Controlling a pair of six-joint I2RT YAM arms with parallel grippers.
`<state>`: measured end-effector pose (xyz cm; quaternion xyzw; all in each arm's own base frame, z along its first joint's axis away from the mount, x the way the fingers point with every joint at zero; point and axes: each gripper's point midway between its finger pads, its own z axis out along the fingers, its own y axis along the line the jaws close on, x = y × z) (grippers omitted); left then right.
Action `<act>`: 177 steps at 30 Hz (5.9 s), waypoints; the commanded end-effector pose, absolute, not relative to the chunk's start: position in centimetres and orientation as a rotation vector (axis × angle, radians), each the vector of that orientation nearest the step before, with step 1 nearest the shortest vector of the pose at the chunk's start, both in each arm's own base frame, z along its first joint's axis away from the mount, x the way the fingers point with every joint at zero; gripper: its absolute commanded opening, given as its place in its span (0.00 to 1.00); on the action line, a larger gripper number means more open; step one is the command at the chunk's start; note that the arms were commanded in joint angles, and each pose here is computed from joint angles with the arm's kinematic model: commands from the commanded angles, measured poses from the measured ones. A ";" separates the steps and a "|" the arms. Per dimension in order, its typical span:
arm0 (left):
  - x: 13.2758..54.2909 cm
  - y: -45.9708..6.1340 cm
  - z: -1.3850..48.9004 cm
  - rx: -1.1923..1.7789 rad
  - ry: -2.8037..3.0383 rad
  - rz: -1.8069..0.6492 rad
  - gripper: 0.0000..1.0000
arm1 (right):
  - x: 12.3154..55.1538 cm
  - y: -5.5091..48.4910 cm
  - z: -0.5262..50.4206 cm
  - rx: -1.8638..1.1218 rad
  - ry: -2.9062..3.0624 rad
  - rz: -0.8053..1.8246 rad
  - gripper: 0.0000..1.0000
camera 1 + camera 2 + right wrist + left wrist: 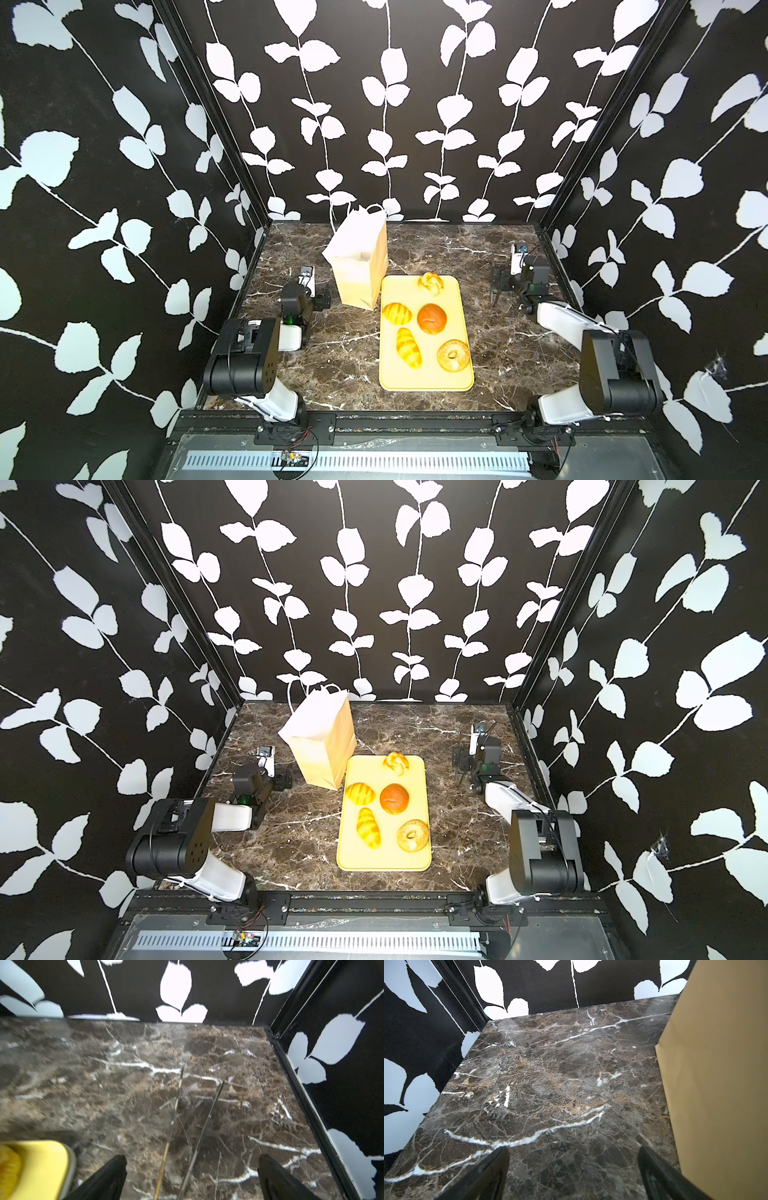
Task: Pack bread into a paper bag
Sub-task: Pick up the clamp from the center of the board, then pick up the fake bread from the plate, then place the fake bread in the paper bag.
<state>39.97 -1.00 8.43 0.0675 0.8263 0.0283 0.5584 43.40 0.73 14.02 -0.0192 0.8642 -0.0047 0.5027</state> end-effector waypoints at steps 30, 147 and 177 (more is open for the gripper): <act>40.3 -1.1 9.5 0.165 1.921 0.069 0.98 | 46.8 2.3 4.8 0.013 2.629 0.129 0.86; 40.3 -1.1 9.5 0.164 1.919 0.070 0.98 | 35.2 21.4 12.4 -0.254 2.783 1.037 0.00; 40.3 -1.1 9.5 0.163 1.923 0.071 0.98 | 25.2 32.9 33.8 -0.731 2.322 1.213 0.00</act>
